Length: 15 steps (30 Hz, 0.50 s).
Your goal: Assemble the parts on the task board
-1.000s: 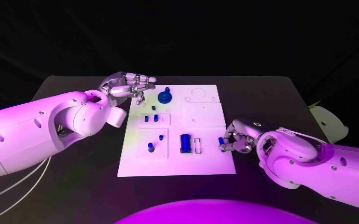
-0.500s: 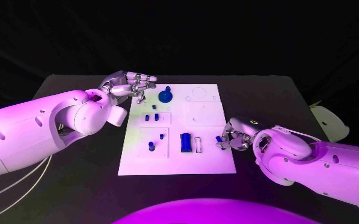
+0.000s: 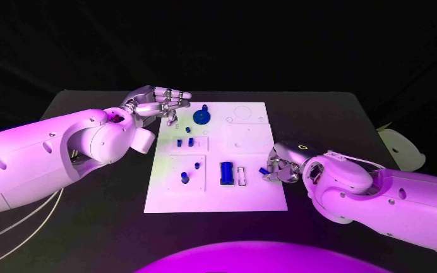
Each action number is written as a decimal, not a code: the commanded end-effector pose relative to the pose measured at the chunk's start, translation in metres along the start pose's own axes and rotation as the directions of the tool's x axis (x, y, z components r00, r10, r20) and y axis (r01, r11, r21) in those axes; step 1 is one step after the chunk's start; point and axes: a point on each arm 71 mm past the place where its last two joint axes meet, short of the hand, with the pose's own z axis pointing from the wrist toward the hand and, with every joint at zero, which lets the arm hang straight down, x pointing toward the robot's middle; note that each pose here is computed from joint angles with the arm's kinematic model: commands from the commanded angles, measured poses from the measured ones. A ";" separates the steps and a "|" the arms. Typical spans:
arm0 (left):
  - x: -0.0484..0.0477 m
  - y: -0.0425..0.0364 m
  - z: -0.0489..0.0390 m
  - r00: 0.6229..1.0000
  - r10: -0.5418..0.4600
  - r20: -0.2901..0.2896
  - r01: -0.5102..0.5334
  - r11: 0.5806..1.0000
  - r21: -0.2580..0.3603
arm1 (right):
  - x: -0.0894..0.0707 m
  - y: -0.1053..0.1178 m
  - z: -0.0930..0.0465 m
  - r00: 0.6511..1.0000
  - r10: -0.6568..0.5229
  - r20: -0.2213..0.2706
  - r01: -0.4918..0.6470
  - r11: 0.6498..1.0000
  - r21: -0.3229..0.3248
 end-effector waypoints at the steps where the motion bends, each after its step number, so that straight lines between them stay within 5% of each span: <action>1: 0.0026 -0.0008 -0.0001 1.000 -0.008 -0.020 0.008 1.000 0.003 | 0.014 -0.006 -0.002 0.995 -0.072 -0.065 0.074 0.996 0.039; 15: 0.0025 -0.0007 -0.0001 1.000 -0.008 -0.020 0.008 1.000 0.003 | -0.002 0.007 -0.013 0.986 0.165 0.038 -0.166 0.986 0.021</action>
